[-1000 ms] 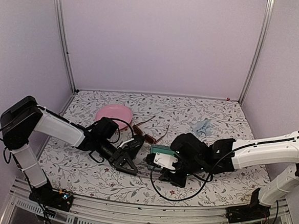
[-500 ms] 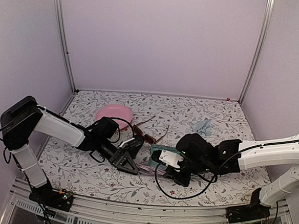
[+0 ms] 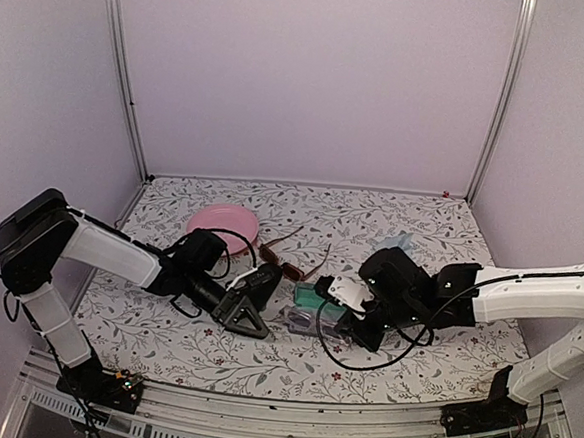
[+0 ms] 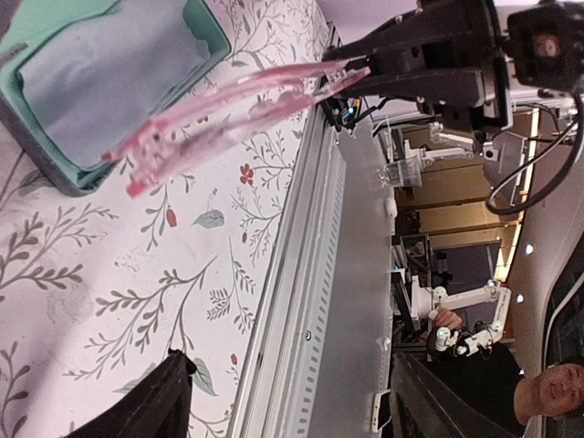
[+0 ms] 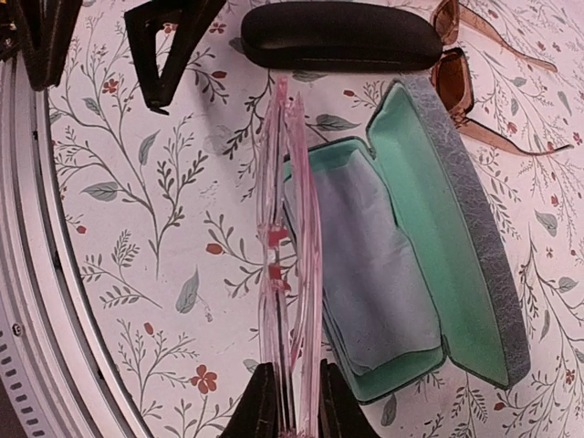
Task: Organize the sunglasses
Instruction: Pass from the left arm to the right, then place the sunglasses in the sunglasses case.
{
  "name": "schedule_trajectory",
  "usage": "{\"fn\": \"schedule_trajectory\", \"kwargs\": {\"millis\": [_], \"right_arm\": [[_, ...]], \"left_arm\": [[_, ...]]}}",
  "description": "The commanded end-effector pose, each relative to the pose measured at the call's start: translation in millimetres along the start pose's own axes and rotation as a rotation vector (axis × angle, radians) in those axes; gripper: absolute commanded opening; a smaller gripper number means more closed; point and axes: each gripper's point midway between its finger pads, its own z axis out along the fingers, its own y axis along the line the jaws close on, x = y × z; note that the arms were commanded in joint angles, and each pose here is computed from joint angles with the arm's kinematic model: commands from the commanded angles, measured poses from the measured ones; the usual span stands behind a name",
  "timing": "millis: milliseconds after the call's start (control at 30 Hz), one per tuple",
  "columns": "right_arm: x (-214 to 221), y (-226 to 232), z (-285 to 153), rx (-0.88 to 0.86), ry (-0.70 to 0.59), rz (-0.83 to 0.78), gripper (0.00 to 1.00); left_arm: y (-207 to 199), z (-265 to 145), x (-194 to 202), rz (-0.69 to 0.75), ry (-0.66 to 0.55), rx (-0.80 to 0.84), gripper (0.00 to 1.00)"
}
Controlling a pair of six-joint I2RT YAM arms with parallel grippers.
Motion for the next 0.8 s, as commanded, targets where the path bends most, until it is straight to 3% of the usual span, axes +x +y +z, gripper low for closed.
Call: {"fn": "schedule_trajectory", "kwargs": {"millis": [0,767], "right_arm": [[-5.8,-16.2,-5.3,-0.011,-0.025,0.055,0.14],[9.7,-38.7,17.6,-0.102,0.067,0.082,0.09]], "left_arm": [[-0.9,-7.3,-6.3,0.041,-0.036,-0.029,0.75],[-2.9,-8.2,-9.2,0.058,-0.044,-0.032,0.74]]}}
